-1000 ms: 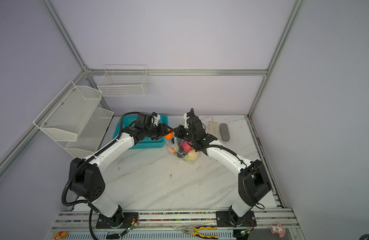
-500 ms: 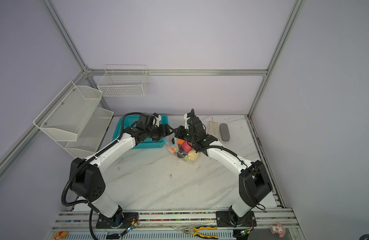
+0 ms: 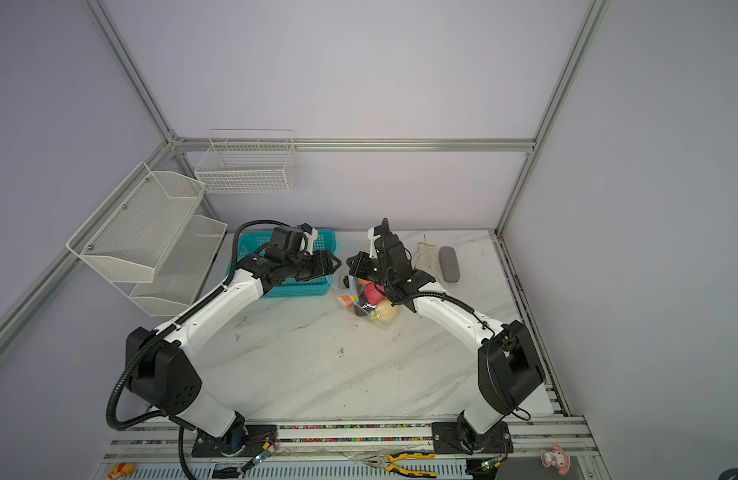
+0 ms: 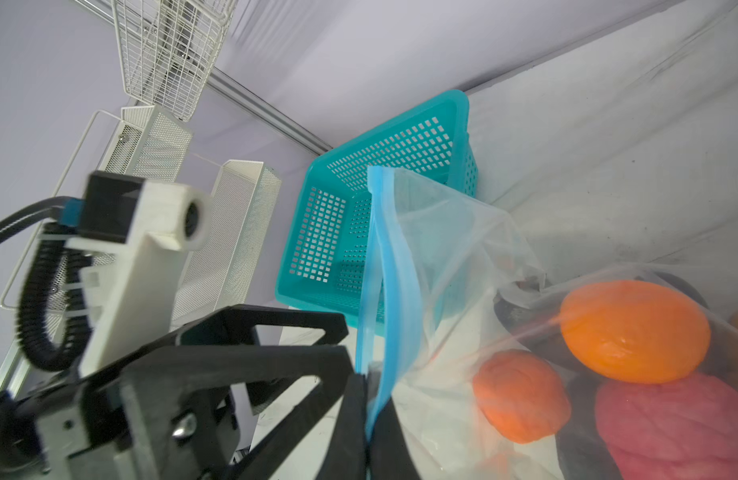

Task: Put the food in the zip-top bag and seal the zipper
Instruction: 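Lower the open left gripper onto the blue zipper lip nearest it, then close the left gripper on the bag's blue zipper lip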

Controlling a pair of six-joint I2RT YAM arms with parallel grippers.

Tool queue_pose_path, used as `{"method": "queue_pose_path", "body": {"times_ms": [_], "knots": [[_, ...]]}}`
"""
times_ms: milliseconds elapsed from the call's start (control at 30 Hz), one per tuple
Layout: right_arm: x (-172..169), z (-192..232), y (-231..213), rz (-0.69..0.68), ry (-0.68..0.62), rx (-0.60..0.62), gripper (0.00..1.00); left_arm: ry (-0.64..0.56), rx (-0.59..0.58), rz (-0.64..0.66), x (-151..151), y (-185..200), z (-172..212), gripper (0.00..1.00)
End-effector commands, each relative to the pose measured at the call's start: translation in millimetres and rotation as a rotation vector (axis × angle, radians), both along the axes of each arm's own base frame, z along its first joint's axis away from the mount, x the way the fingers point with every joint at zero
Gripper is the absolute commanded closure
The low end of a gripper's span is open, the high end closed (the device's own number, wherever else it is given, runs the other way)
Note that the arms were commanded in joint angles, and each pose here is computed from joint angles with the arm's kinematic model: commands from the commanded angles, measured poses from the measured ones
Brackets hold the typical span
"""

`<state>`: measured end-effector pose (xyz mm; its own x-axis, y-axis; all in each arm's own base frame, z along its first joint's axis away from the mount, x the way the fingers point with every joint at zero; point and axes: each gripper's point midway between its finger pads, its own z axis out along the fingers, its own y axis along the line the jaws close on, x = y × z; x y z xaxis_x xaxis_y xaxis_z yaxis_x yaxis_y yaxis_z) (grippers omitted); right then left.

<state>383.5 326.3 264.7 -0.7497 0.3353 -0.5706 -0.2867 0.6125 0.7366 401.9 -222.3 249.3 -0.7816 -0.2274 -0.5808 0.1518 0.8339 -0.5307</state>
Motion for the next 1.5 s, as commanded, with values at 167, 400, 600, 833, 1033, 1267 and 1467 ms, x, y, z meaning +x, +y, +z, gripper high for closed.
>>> {"method": "queue_pose_path", "body": {"times_ms": [167,400,600,833,1033,1267,1467], "knots": [[0.9,14.9,-1.0,-0.004,-0.036,0.037,1.0,-0.071,0.068,-0.029,4.4,10.2,2.3,0.47],[1.1,14.9,-1.5,-0.005,-0.034,0.037,1.0,-0.027,0.066,-0.051,13.7,8.2,-16.6,0.51],[1.2,14.6,-1.3,-0.007,-0.034,0.035,1.0,-0.002,0.054,-0.065,17.7,5.0,-27.1,0.58],[1.1,13.0,-2.2,-0.008,-0.03,0.032,1.0,0.012,0.056,-0.066,19.7,3.9,-34.3,0.76],[0.4,16.6,-3.7,-0.012,-0.037,0.034,1.0,0.009,0.059,-0.057,20.1,5.5,-33.3,0.9],[-1.9,18.4,-5.5,-0.014,-0.038,0.033,1.0,0.012,0.041,-0.056,16.2,5.3,-27.9,1.0],[-5.7,25.1,-12.2,-0.028,-0.048,0.024,1.0,0.004,0.009,-0.066,8.3,0.6,-15.6,1.0]]}}
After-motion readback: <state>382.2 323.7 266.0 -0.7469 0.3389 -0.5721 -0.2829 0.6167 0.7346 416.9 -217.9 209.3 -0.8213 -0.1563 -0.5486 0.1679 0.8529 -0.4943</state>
